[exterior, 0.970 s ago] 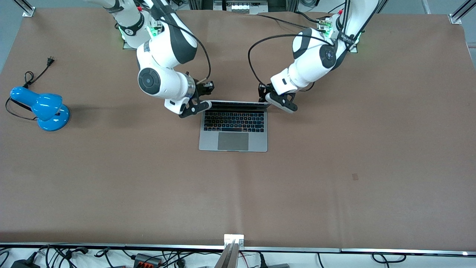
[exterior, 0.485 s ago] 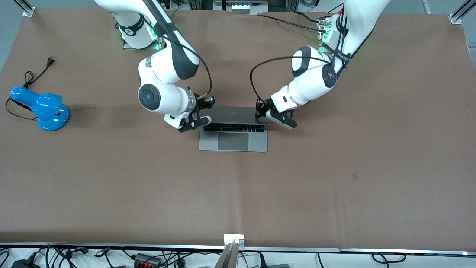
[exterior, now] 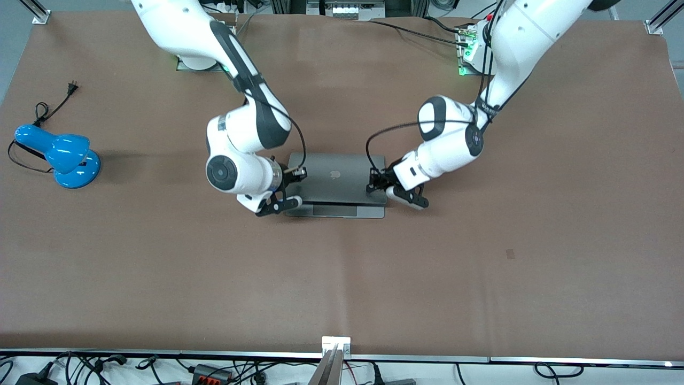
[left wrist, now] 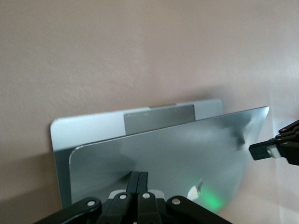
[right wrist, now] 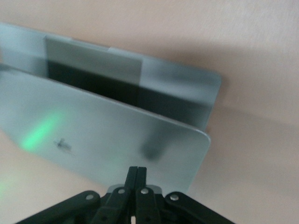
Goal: Close laptop with both arms from behind
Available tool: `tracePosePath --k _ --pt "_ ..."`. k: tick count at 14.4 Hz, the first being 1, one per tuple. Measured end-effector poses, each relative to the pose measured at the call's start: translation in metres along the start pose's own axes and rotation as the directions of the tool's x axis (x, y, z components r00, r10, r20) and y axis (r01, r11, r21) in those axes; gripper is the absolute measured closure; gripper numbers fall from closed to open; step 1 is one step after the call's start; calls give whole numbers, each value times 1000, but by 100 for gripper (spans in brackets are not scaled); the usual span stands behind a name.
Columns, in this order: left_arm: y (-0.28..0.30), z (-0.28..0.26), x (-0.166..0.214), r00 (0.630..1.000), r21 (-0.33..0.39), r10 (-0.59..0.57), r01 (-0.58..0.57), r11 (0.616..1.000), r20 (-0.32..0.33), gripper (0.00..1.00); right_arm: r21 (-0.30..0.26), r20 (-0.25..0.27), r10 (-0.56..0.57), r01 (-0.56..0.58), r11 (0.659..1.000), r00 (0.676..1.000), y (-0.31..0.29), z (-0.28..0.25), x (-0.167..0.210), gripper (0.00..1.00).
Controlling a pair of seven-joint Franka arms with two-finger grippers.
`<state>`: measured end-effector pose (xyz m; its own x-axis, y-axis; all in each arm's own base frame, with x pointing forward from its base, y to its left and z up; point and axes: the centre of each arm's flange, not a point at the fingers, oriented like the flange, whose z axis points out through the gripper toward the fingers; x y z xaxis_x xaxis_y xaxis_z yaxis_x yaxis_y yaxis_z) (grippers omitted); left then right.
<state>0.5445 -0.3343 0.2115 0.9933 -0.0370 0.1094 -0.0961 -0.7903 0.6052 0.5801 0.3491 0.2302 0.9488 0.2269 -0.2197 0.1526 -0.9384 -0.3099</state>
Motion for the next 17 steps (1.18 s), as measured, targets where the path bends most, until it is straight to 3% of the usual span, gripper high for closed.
tracePosePath --k 6,17 --pt "-24 46 -7 1000 35 -11 11 999 9 99 -27 -48 14 -15 1000 999 13 43 19 99" --pt "-29 24 20 1000 34 -14 15 999 -26 99 -40 -76 -9 6 999 997 6 38 24 99"
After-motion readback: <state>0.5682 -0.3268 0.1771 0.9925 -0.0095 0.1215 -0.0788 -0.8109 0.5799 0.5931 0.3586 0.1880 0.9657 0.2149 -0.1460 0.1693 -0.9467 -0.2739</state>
